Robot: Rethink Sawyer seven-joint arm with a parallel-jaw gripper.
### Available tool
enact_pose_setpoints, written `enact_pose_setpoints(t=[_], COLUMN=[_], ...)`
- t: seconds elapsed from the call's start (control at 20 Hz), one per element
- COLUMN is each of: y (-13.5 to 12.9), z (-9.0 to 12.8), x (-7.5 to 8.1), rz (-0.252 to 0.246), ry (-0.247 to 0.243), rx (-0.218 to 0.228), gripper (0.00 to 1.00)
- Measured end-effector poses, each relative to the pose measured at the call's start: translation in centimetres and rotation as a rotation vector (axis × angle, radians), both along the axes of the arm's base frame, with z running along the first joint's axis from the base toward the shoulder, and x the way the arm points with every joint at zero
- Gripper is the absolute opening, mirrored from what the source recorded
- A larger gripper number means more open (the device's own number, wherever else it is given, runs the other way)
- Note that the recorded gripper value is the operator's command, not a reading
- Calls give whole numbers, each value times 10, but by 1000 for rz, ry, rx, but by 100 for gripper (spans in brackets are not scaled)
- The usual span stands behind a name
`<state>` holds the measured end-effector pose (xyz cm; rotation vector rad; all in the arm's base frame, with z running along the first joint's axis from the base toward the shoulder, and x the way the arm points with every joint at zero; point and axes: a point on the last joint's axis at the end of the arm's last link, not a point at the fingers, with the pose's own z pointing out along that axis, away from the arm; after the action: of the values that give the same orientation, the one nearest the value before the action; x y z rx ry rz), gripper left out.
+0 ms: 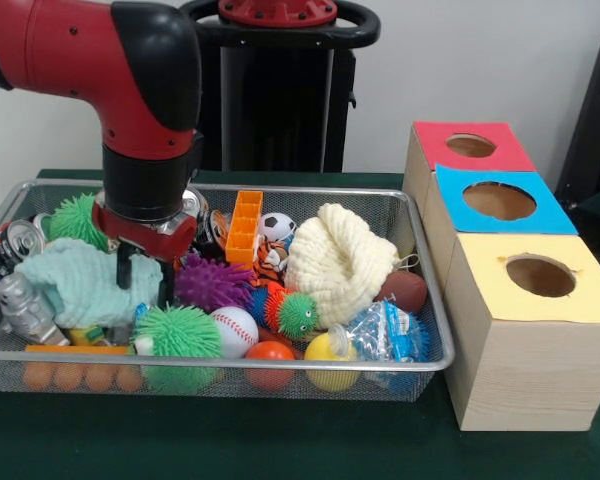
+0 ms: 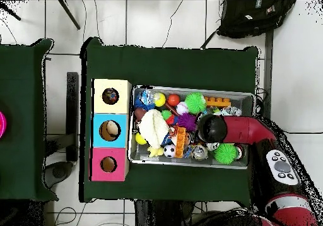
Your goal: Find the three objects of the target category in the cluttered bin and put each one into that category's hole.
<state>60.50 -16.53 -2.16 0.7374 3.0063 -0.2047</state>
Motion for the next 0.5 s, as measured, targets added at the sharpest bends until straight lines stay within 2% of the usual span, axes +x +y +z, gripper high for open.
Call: enact_pose_setpoints(t=[0.4,0.45,0.5], y=[-5,-7,-7], z=[1,1,1], x=[-5,-8,-8], rz=[-1,-1,-1], ry=[10,15,16], rx=[-17,-25,-26], gripper=[100,0,0])
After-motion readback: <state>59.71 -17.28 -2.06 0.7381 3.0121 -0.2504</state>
